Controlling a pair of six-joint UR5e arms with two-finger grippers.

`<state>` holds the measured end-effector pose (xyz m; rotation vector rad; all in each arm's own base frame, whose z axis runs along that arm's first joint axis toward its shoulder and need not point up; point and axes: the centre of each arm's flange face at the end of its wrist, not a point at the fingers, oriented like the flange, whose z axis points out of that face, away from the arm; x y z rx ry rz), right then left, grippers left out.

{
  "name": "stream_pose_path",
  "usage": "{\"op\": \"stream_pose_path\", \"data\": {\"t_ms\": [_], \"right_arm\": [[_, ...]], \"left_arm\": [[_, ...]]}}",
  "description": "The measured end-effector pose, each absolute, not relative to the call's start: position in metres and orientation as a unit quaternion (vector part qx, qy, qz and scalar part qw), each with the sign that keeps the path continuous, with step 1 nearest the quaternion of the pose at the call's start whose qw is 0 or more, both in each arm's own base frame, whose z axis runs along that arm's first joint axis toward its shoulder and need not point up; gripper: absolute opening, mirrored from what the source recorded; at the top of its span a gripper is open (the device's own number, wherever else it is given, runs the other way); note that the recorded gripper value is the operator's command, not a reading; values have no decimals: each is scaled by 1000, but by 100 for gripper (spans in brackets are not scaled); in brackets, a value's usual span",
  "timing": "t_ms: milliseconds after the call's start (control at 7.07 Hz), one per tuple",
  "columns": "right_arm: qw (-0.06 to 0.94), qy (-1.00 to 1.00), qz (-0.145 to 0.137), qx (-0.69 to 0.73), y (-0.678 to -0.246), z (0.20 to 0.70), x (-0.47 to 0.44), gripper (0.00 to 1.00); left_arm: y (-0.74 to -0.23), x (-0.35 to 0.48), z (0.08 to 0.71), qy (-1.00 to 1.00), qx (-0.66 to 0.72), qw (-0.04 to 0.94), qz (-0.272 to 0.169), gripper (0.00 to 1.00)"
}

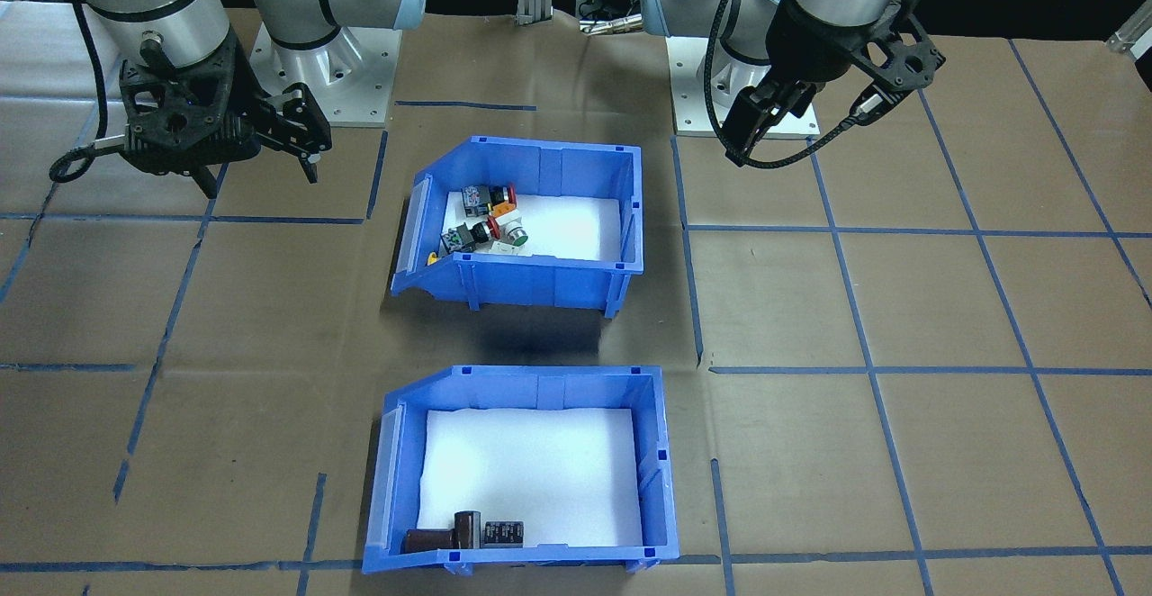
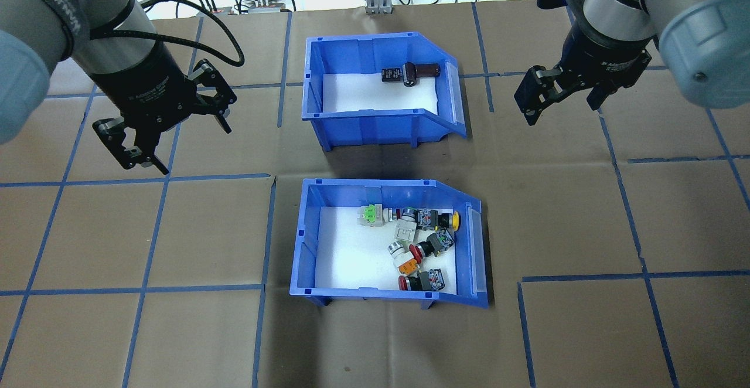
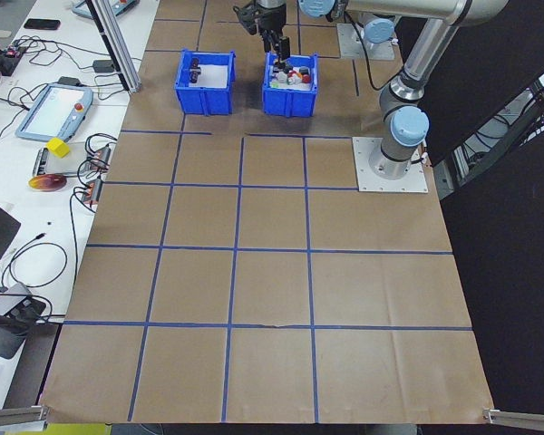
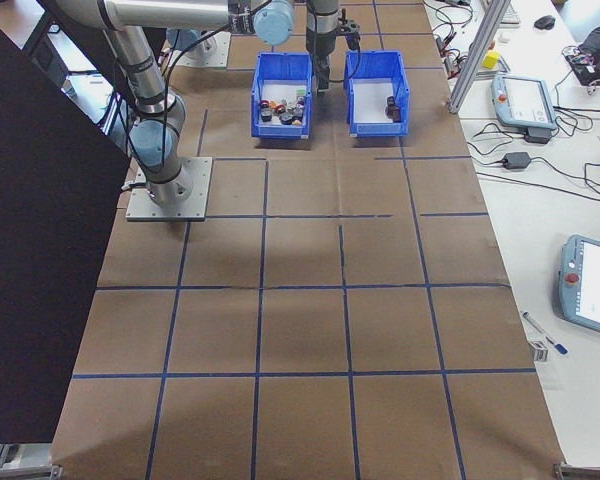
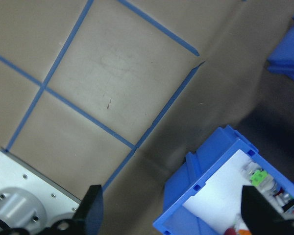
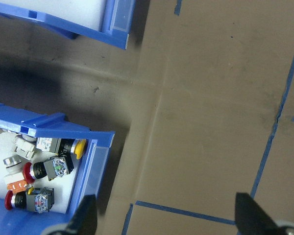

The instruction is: Place button box in front

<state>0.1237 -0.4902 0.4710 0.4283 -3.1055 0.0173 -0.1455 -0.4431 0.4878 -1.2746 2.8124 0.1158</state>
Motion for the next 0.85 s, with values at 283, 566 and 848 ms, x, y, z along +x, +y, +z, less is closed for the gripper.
{"op": "stream_pose_path", "data": {"t_ms": [283,566,848], "right_arm": [[3,-974,8,225,-529,476,125,100],[8,-938,9,347,-566,474,139,100],[9,-882,5,472,-595,457,179,100]], "left_arm": [[-424,-177,466,850,-524,44,46,100],[-392,-220,443,816,-573,65,47,99],[-358,-243,417,783,-617,69,39,99]]}}
